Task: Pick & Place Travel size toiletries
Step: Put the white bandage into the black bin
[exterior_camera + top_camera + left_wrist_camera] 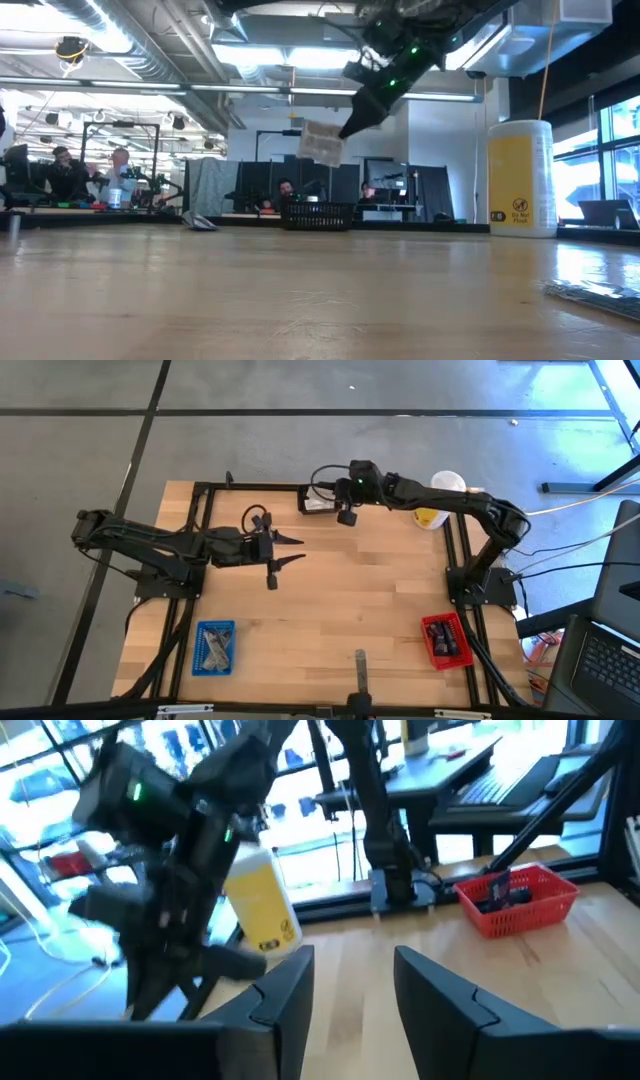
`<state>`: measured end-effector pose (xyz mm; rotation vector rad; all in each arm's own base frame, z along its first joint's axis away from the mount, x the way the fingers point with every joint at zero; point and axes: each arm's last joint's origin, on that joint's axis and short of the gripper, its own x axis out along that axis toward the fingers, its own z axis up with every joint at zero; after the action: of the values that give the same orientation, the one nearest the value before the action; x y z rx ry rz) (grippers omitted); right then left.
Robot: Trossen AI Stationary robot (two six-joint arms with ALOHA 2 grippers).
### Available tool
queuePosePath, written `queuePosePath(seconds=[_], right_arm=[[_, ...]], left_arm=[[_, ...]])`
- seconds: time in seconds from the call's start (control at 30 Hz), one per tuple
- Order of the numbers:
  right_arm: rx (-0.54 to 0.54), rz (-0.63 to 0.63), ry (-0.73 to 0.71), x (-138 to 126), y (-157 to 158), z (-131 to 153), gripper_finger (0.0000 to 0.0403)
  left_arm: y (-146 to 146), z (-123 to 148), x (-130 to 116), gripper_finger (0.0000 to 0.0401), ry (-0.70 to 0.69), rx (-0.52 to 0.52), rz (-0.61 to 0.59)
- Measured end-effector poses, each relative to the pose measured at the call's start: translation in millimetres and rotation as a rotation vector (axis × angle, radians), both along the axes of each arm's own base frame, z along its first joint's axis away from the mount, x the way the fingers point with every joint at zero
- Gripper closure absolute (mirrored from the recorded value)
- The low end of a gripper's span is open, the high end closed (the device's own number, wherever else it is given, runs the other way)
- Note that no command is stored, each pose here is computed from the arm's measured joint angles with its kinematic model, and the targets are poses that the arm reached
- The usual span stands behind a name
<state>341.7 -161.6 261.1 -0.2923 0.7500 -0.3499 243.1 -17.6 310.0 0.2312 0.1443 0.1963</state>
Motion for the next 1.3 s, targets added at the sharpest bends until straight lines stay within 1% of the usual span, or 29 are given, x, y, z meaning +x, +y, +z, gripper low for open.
queuePosePath(seconds=[0.13, 0.33, 0.5, 0.63, 0.8, 0.97, 1.1, 1.2, 1.3], right_arm=[[-0.002, -0.004, 0.041, 9, -14, -12, 0.0403], [0.054, -0.012, 0.065, 17, -39, -28, 0.0403], [0.082, -0.016, 0.116, 23, -52, -50, 0.0403], [0.096, -0.018, 0.145, 27, -60, -61, 0.0403], [0.126, -0.017, 0.198, 27, -63, -64, 0.0403], [0.139, -0.011, 0.199, 26, -63, -65, 0.0403], [0.158, -0.031, 0.188, 26, -63, -65, 0.0400], [0.155, -0.056, 0.188, 26, -63, -65, 0.0384], [0.147, -0.067, 0.193, 25, -64, -65, 0.0355]], left_arm=[[0, 3, 0, 0.0266, -0.027, 0.006, -0.002], [0, 3, 0, 0.0267, -0.041, -0.028, -0.002], [0, 3, 0, 0.0265, -0.042, -0.030, -0.003], [0, 3, 0, 0.0265, -0.042, -0.031, -0.003], [0, 3, 0, 0.0267, -0.042, -0.031, -0.003], [0, 3, 0, 0.0265, -0.042, -0.031, -0.003], [0, 3, 0, 0.0267, -0.041, -0.031, -0.003], [0, 3, 0, 0.0266, -0.041, -0.031, -0.003], [0, 3, 0, 0.0265, -0.041, -0.031, -0.003]])
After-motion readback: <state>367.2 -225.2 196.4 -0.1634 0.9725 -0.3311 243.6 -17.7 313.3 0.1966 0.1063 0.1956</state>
